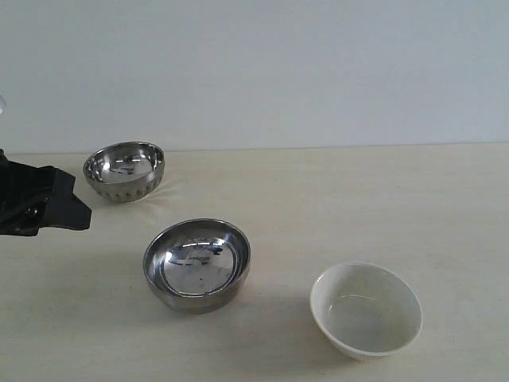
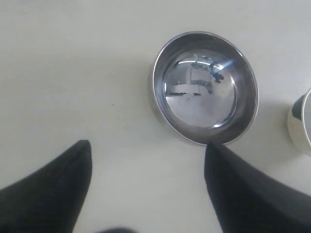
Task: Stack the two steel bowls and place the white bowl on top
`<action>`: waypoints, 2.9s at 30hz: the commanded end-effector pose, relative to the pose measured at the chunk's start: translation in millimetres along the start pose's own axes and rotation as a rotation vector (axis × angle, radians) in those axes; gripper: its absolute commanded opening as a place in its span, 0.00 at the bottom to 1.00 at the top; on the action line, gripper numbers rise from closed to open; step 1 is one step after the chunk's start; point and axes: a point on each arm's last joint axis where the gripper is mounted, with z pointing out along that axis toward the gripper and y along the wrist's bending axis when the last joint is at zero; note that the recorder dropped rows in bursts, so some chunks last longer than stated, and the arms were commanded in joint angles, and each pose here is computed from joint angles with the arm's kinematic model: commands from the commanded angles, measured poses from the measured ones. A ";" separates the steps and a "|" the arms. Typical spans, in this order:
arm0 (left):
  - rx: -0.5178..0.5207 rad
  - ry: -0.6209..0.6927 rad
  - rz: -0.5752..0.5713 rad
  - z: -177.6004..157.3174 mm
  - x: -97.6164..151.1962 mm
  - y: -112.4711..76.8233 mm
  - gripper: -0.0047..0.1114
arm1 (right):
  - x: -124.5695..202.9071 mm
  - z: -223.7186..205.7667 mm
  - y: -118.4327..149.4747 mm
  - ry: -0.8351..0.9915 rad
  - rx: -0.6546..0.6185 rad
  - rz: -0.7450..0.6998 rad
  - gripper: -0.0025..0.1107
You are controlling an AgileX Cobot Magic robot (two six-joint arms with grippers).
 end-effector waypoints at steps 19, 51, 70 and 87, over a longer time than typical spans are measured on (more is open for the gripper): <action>-0.030 -0.258 0.049 -15.9 -49.6 -4.8 0.58 | 5.0 248.0 40.3 0.874 0.583 -0.982 0.41; -0.227 -0.018 -0.098 171.2 -171.6 102.7 0.58 | 37.7 273.7 -15.8 1.018 0.576 -1.024 0.41; -0.270 -0.015 -0.222 217.3 -159.3 135.1 0.53 | 38.5 273.6 -15.4 1.026 0.563 -1.028 0.41; -0.200 0.029 -0.122 163.0 -174.4 109.6 0.07 | 39.5 272.5 -15.6 1.038 0.568 -1.010 0.41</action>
